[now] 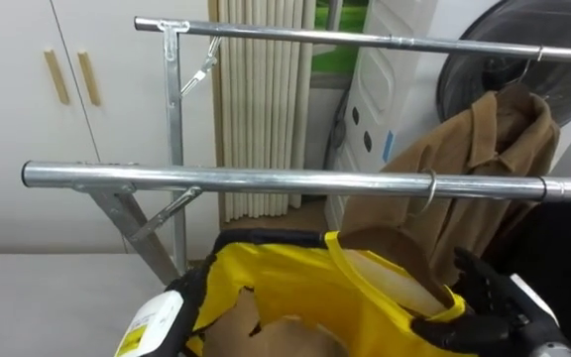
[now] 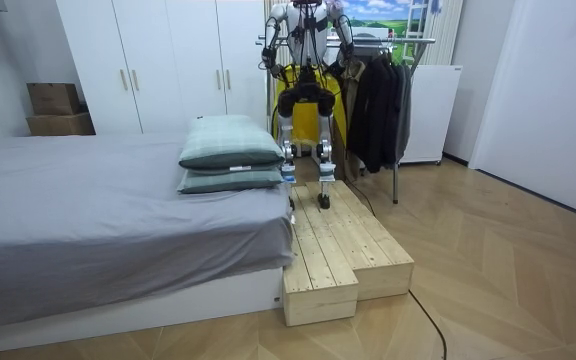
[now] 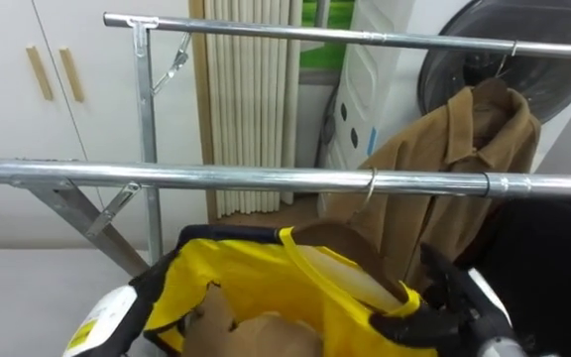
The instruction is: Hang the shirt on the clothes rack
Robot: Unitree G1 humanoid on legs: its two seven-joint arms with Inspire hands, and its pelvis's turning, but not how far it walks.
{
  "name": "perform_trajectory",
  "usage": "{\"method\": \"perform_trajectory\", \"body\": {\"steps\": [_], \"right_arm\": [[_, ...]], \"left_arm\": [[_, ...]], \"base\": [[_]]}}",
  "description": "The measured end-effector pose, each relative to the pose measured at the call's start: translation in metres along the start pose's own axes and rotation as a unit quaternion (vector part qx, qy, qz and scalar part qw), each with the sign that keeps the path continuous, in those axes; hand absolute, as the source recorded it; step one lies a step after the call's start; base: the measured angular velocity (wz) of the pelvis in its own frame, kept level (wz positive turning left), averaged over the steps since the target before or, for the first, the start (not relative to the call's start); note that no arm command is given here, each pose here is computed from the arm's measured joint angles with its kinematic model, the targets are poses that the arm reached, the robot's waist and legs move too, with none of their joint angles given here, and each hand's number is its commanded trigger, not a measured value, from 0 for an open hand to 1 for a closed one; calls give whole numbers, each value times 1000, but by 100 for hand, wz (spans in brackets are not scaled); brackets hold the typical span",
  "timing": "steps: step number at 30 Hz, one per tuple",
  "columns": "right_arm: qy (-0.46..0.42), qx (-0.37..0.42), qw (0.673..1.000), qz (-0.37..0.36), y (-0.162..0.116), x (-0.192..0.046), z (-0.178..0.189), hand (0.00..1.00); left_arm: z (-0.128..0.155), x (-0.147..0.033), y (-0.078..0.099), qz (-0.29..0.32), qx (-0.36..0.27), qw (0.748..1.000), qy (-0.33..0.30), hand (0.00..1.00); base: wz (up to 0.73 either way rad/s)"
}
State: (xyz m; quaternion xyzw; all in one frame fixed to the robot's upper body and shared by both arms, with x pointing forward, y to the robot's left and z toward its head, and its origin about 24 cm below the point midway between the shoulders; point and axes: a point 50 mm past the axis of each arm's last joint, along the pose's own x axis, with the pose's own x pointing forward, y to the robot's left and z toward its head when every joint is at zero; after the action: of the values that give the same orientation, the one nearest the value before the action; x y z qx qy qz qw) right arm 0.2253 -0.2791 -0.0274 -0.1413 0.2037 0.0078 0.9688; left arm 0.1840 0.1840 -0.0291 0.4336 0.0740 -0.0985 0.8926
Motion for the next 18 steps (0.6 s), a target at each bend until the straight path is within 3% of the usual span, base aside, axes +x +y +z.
{"method": "perform_trajectory", "body": {"steps": [8, 18], "right_arm": [[55, 16, 998, -6, 0, -17, -34, 0], [67, 41, 997, 22, 0, -26, -46, 0]], "left_arm": [[-34, -20, -14, -26, 10, 997, 77, 0], [-50, -27, -7, -9, 9, 993, 113, 0]], "base": [[-2], [0]]}}
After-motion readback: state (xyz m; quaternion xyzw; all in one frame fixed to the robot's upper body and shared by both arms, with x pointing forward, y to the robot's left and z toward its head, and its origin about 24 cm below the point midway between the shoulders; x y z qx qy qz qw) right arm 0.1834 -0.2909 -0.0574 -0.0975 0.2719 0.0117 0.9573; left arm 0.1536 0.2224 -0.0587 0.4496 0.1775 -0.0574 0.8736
